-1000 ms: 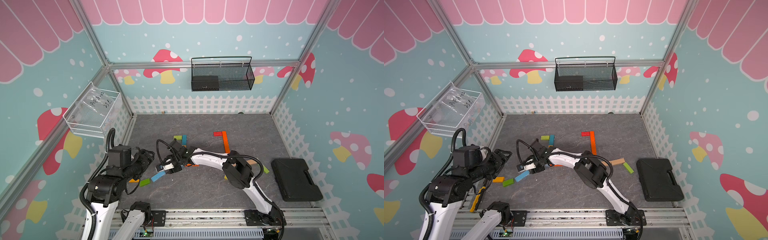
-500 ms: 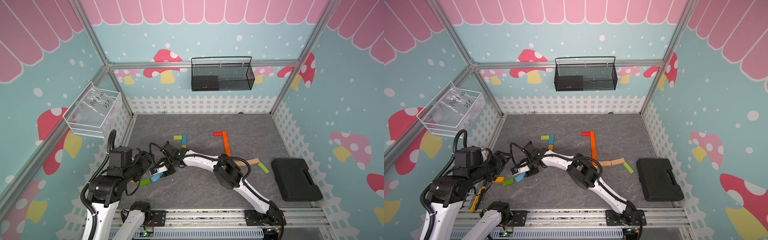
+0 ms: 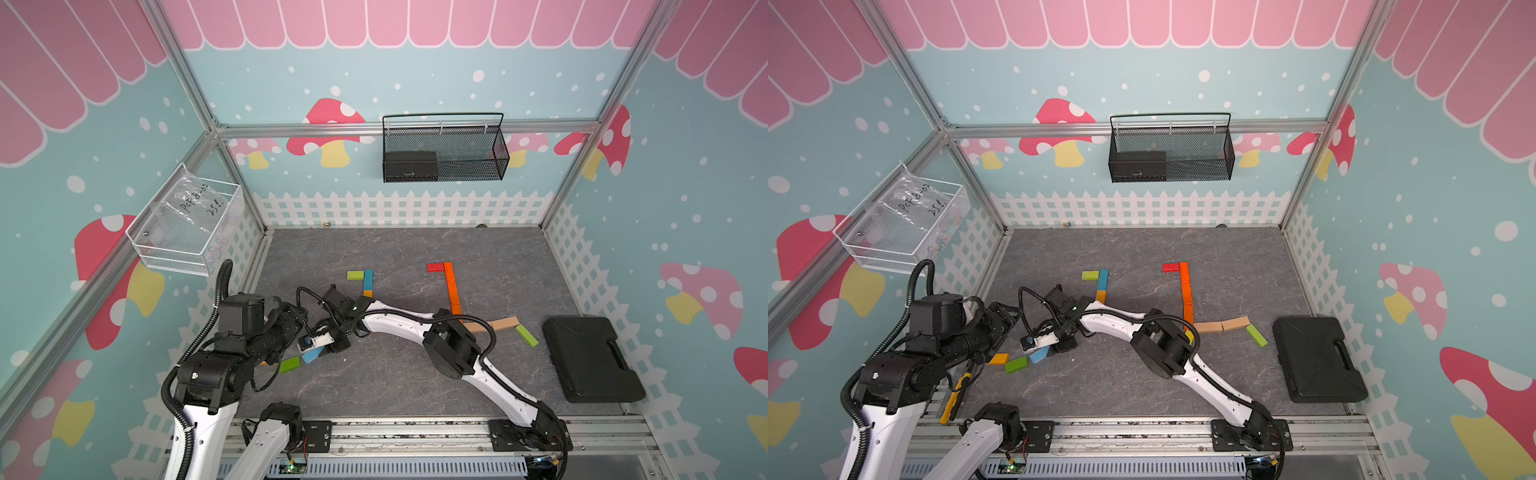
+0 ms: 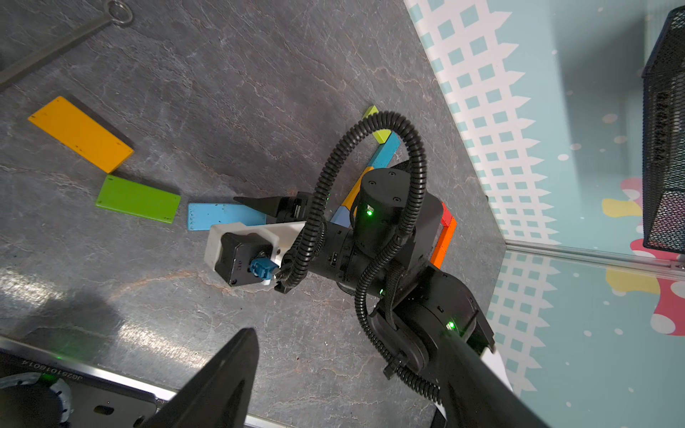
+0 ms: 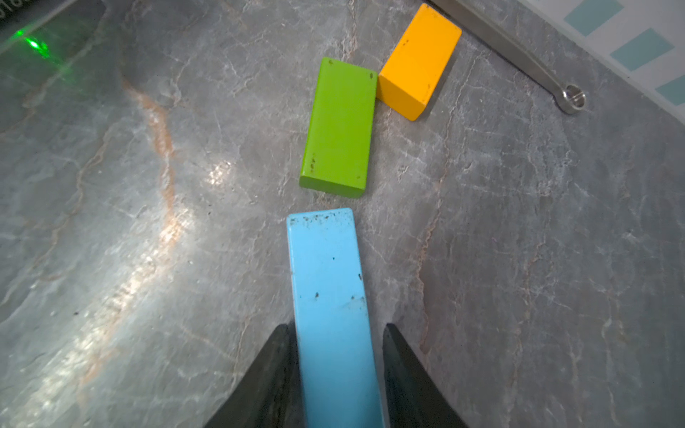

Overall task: Assemble a giraffe with building blocks
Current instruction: Pick up the building block from the center of the board, then assemble the building block at the center of the board.

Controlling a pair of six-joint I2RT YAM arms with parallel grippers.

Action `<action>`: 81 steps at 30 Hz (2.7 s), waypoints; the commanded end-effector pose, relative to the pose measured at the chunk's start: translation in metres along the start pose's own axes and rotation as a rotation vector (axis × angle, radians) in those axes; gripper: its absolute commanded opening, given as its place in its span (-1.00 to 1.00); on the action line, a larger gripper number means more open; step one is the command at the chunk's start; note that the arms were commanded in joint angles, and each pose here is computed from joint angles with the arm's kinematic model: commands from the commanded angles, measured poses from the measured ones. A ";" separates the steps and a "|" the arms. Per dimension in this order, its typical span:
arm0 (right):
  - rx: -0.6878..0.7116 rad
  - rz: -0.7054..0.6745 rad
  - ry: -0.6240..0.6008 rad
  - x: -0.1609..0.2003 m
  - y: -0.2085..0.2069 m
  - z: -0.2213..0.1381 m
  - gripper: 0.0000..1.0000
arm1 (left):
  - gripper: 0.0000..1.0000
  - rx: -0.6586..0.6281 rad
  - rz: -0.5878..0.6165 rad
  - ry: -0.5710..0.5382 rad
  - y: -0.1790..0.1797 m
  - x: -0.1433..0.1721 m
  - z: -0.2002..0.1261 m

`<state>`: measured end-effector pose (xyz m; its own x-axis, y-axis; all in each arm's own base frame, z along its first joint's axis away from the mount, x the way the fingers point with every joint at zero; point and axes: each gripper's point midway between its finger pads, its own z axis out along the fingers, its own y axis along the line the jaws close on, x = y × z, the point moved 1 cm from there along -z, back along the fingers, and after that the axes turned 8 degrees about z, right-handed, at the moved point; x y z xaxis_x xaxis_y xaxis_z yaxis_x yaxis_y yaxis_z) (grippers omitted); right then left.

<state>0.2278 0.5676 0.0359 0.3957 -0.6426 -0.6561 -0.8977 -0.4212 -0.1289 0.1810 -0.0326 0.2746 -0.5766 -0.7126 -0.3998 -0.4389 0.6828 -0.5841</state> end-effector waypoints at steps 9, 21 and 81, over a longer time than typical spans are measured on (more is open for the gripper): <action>-0.089 0.141 0.196 0.045 0.024 0.012 -0.45 | 0.57 -0.039 0.004 -0.009 0.008 -0.001 0.000; 0.034 0.137 0.083 0.002 0.019 -0.069 -0.74 | 0.57 -0.042 0.015 -0.001 0.006 -0.002 0.002; 0.223 0.541 0.342 0.248 0.082 -0.191 -0.45 | 0.57 -0.026 0.008 0.150 0.001 0.012 0.063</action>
<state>0.3026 0.2656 0.0313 -0.0978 -0.8673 -0.4880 -0.9846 0.1558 -0.0795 0.2136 -0.0509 0.2206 -0.6777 -0.6807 -0.2781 -0.4668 0.6905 -0.5526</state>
